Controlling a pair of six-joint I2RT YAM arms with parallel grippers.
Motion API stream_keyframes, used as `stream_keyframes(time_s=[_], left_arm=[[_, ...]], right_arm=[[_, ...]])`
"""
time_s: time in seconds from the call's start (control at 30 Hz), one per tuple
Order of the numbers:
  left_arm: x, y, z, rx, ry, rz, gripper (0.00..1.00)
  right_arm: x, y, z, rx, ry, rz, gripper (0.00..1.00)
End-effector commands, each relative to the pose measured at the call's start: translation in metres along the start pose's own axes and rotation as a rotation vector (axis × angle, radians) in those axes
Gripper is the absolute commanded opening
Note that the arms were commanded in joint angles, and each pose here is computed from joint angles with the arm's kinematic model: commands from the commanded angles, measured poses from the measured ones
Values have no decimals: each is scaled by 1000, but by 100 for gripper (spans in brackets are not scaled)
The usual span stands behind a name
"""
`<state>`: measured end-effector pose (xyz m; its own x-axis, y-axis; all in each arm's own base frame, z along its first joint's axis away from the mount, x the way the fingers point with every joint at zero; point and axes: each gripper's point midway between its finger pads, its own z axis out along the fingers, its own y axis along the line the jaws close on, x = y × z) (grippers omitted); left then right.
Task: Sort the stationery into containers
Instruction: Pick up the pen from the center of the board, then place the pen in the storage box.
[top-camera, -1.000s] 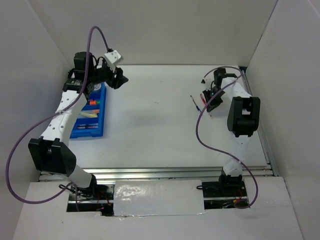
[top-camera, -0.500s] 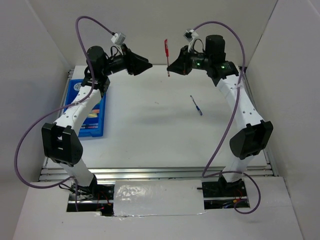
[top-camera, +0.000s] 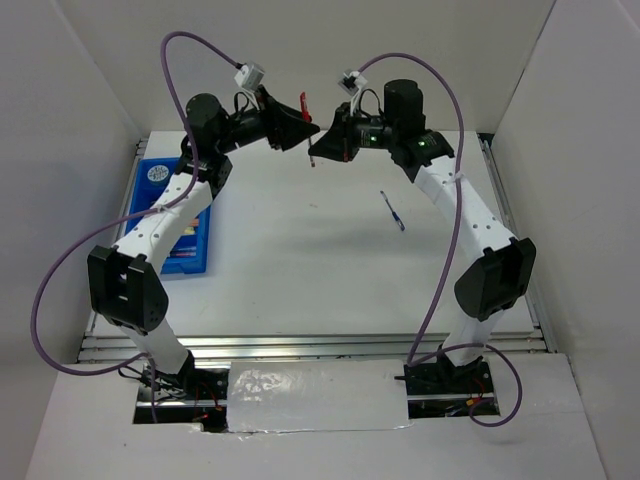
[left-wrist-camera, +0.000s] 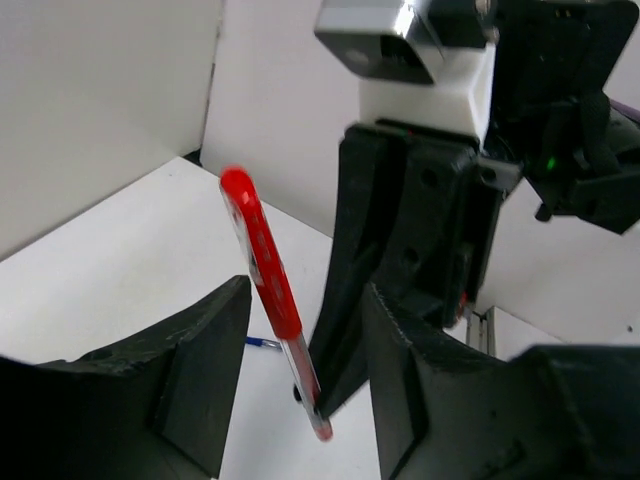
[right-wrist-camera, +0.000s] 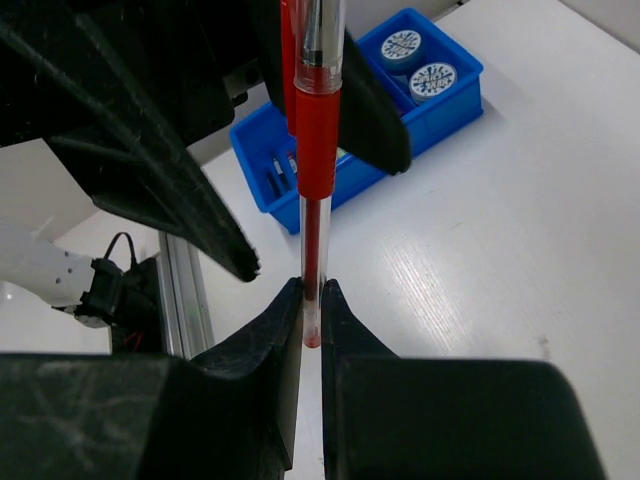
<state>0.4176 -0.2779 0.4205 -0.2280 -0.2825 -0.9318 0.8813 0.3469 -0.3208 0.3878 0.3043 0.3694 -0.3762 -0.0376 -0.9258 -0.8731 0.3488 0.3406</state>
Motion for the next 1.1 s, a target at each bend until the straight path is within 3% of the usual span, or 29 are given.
stream_keyframes(time_s=[0.0,0.17,0.4,0.47,0.6,0.63,0.67,0.7,0.77,0.83,0.9,0.93,1.03,1.07], left_arm=[[-39,-5,3,-38,-91,96,59],[-42,-6,3,-35,-107,71,46],[-36,-6,1,-34,-101,37,4],[-35,-6,-1,-20,-101,34,4],[-36,-12,-14,3,-92,39,39],[-32,-9,-17,-5,-84,37,40],[-30,-8,-19,-10,-77,39,37],[-29,-10,-22,-3,-70,48,21],[-27,-9,-26,-5,-61,51,7],[-26,-3,-29,-21,-59,45,2],[-30,4,-35,-45,-69,40,0],[-33,5,-37,-46,-74,41,0],[-34,7,-39,-33,-76,35,0],[-36,5,-40,-30,-80,40,0]], right_arm=[[-26,24,-9,-30,-69,-103,0],[-25,26,-7,-33,-66,-104,0],[-28,28,-5,-36,-68,-111,0],[-29,26,-4,-30,-70,-107,0],[-31,18,-4,-12,-74,-83,0],[-32,17,-3,-12,-74,-72,0],[-31,15,-3,-13,-72,-68,0],[-32,13,-4,-6,-73,-63,0],[-30,11,-3,-5,-66,-58,0],[-30,9,-3,-3,-59,-53,8],[-28,7,-3,-4,-48,-49,7],[-29,7,-3,-8,-49,-48,0],[-27,6,-3,-7,-50,-45,0],[-28,5,-3,-1,-51,-42,6]])
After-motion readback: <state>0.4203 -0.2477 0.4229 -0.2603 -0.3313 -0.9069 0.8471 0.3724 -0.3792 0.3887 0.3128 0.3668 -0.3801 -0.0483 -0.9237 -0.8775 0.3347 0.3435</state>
